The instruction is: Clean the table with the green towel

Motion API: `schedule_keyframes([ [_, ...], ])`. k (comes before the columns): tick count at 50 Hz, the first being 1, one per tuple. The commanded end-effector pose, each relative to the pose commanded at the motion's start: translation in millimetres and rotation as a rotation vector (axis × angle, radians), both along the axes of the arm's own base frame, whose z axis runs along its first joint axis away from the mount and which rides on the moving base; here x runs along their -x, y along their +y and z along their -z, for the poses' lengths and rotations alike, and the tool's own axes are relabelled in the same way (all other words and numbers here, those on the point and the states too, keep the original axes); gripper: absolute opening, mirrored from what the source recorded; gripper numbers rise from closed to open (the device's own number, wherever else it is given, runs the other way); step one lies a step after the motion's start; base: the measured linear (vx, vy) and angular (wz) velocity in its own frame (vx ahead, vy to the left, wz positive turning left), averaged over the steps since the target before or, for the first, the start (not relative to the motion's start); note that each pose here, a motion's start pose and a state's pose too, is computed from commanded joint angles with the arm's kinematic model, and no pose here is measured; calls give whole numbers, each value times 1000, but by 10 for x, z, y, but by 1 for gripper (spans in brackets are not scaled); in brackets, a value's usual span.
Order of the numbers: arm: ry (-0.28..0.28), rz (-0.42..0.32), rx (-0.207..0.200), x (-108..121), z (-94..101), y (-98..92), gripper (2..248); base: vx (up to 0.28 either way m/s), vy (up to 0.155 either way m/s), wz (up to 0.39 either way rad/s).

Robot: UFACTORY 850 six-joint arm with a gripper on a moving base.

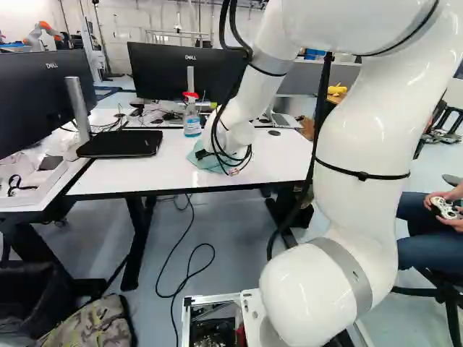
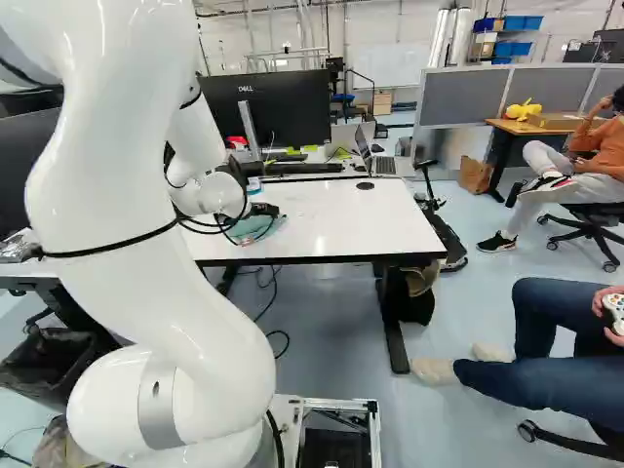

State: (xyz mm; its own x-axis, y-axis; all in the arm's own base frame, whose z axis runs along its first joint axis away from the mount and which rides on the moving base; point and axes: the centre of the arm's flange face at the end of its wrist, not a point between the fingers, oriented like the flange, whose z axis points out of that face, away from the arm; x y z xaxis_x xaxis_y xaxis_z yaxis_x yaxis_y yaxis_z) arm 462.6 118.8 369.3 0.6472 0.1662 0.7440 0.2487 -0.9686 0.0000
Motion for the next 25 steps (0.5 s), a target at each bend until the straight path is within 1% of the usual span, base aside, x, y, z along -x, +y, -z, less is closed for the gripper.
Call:
schedule_keyframes([
  [25, -10, 0, -2, -6, -7, 1, 247, 0, 0, 0],
])
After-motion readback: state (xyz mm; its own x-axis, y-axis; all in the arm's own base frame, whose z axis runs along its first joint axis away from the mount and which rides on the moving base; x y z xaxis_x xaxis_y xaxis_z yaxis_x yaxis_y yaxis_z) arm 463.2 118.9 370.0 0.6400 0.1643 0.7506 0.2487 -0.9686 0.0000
